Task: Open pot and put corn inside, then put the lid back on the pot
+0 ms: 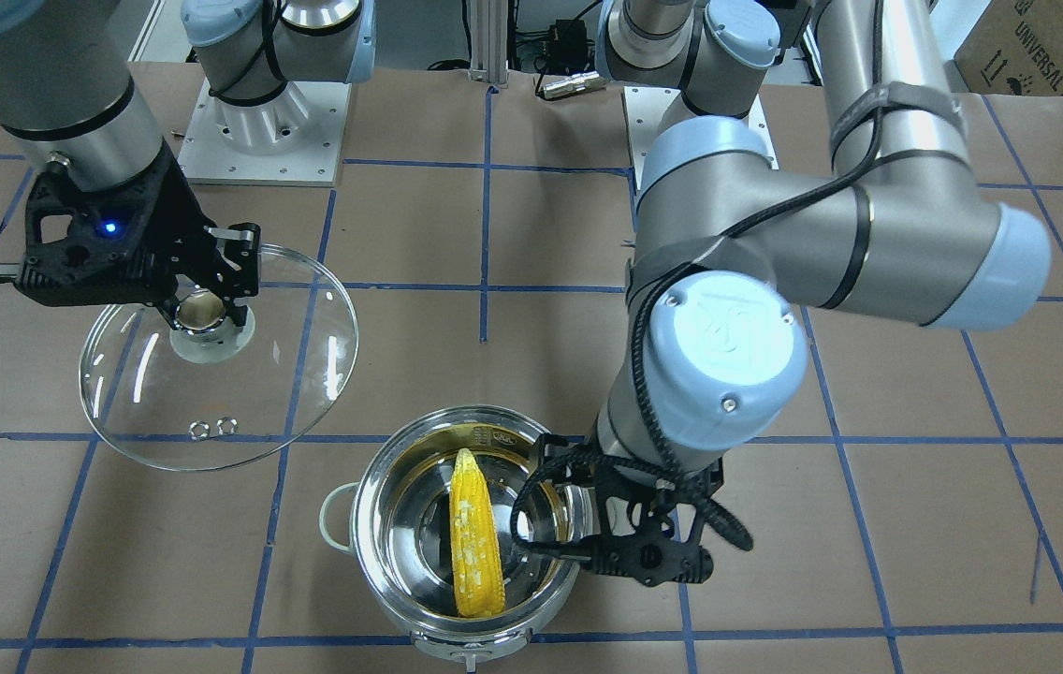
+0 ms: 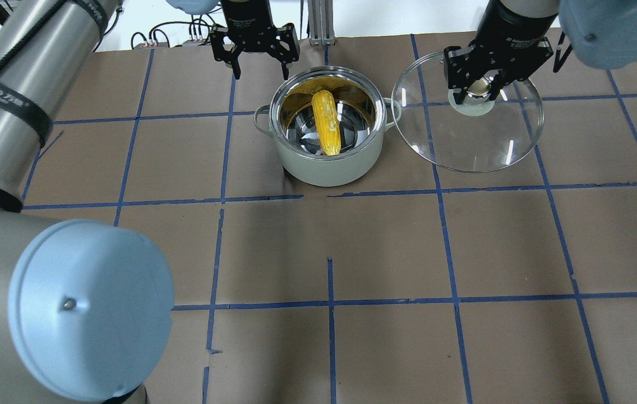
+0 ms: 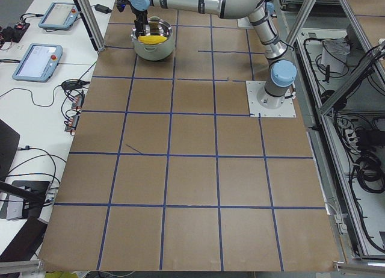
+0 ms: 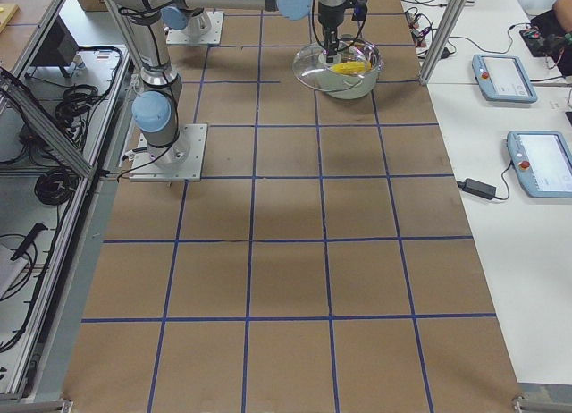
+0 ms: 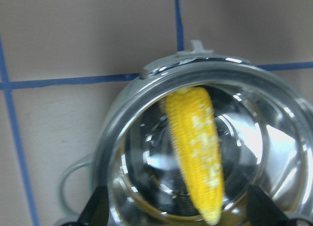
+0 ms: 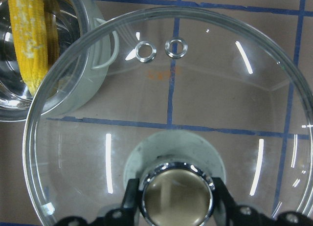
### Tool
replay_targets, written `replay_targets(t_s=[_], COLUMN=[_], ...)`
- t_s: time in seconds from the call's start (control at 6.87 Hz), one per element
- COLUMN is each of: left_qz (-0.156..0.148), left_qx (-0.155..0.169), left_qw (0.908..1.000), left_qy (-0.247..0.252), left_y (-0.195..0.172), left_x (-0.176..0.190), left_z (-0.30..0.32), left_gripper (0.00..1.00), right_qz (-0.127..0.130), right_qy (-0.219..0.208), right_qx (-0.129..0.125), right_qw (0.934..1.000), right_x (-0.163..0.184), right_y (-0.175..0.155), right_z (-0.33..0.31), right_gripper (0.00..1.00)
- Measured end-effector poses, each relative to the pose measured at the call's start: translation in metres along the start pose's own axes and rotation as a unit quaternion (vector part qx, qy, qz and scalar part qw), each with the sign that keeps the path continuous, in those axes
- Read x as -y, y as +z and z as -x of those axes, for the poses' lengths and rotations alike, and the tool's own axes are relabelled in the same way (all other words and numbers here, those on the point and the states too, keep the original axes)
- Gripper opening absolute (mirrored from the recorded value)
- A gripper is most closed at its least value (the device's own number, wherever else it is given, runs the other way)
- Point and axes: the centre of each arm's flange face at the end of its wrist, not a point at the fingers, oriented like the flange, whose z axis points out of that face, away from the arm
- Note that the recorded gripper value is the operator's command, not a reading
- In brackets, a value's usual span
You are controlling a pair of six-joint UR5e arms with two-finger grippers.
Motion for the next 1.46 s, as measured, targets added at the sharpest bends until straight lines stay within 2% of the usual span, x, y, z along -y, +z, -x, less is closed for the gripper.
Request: replay_targets(t_s=[0.29, 0.44, 0.73, 0.87, 1.02, 1.46], left_qz=[0.014, 0.000, -0.057, -0.070, -0.070, -0.054], left_qx=[-0.002, -0.004, 0.003, 0.013, 0.019, 0.024], left_qw=[0.9999, 1.0000, 0.9984, 0.9975, 0.9973, 0.9981], left_qy=[0.005, 0.004, 0.002, 0.000, -0.001, 0.021], left_y=[-0.030, -0.048, -0.090, -0.102, -0.106, -0.093], left_x=[-0.072, -0.114, -0.171, -0.186, -0.191, -0.183], left_z=[0.053, 0.073, 0.082, 0.084, 0.087, 0.091], left_gripper=[1.00, 1.00, 1.00, 1.00, 1.00, 1.00], right_qz=[-0.014, -0.019, -0.023, -0.026, -0.029, -0.029], right_qy=[0.012, 0.013, 0.005, -0.002, -0.008, -0.015], right_qx=[0.000, -0.001, 0.004, 0.006, 0.007, 0.009], right_qw=[0.9998, 0.9997, 0.9997, 0.9996, 0.9995, 0.9994], right_x=[0.011, 0.020, 0.051, 0.073, 0.093, 0.127], right_y=[0.021, 0.032, 0.054, 0.067, 0.077, 0.106], right_z=[0.056, 0.080, 0.120, 0.139, 0.156, 0.187], right_gripper=[0.06, 0.06, 0.06, 0.06, 0.06, 0.06])
